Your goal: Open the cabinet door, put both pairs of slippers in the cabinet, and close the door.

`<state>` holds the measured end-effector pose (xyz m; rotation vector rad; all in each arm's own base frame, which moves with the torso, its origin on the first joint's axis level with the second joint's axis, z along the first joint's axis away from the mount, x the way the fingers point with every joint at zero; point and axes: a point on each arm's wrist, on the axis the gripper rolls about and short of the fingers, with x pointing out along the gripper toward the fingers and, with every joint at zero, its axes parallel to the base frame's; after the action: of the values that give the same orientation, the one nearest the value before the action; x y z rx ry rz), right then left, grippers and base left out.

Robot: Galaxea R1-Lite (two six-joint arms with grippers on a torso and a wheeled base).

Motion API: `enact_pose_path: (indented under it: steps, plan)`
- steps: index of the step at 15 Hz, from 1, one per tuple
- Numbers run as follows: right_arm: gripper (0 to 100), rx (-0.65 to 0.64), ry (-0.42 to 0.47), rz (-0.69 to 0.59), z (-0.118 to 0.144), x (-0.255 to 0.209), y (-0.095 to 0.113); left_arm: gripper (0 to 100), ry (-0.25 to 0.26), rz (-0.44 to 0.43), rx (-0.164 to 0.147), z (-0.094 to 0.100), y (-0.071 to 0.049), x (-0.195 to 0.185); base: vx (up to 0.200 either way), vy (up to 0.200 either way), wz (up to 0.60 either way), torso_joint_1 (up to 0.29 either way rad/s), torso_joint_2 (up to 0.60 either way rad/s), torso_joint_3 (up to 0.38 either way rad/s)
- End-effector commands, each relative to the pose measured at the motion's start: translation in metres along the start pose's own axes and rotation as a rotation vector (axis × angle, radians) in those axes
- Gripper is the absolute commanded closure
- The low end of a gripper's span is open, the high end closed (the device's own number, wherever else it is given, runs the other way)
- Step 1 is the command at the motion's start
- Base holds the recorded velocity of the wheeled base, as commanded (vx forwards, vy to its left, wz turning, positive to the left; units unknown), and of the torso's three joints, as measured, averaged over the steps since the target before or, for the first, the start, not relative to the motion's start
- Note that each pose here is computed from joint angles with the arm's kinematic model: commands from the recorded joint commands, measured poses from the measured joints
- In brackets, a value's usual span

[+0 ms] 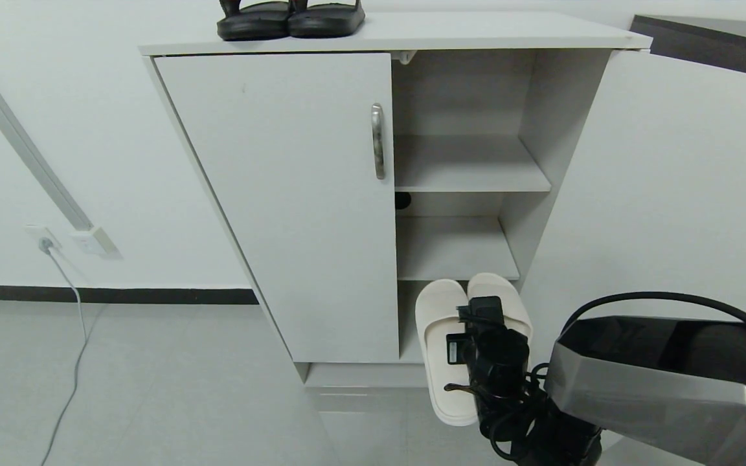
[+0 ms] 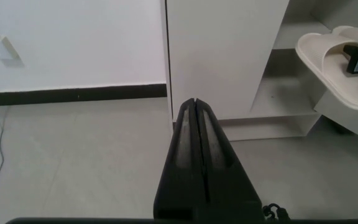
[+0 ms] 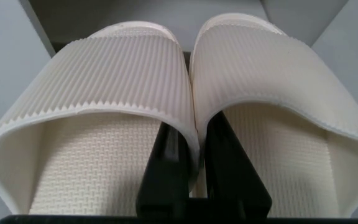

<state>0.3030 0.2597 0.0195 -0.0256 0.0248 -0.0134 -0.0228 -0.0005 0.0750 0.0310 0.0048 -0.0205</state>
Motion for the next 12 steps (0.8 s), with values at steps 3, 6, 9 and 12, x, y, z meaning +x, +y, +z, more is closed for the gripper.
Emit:
enact_pose_path:
  steps: [3,6,9,12]
  plan:
    - [100,-0.014,0.014,-0.002,-0.0084,0.0011,0.0000,100,0.000,0.000,0.000,0.0000,0.0000,0.0000,0.000,0.000,0.00,0.000,0.00,0.000]
    - [100,-0.014,0.014,-0.006,-0.0097,0.0026,-0.0011,100,-0.002,0.001,0.000,0.0004,0.0000,-0.0001,0.000,0.000,0.00,0.000,0.00,0.000]
    - [100,-0.013,0.013,-0.006,-0.0094,0.0028,-0.0009,100,0.000,0.000,0.000,0.0000,0.0000,0.0000,0.067,0.000,0.00,0.001,0.00,0.001]
    - [100,-0.011,0.011,-0.007,-0.0091,0.0028,-0.0009,100,-0.002,0.001,0.000,0.0004,0.0000,-0.0001,0.200,0.000,0.00,-0.004,0.00,0.001]
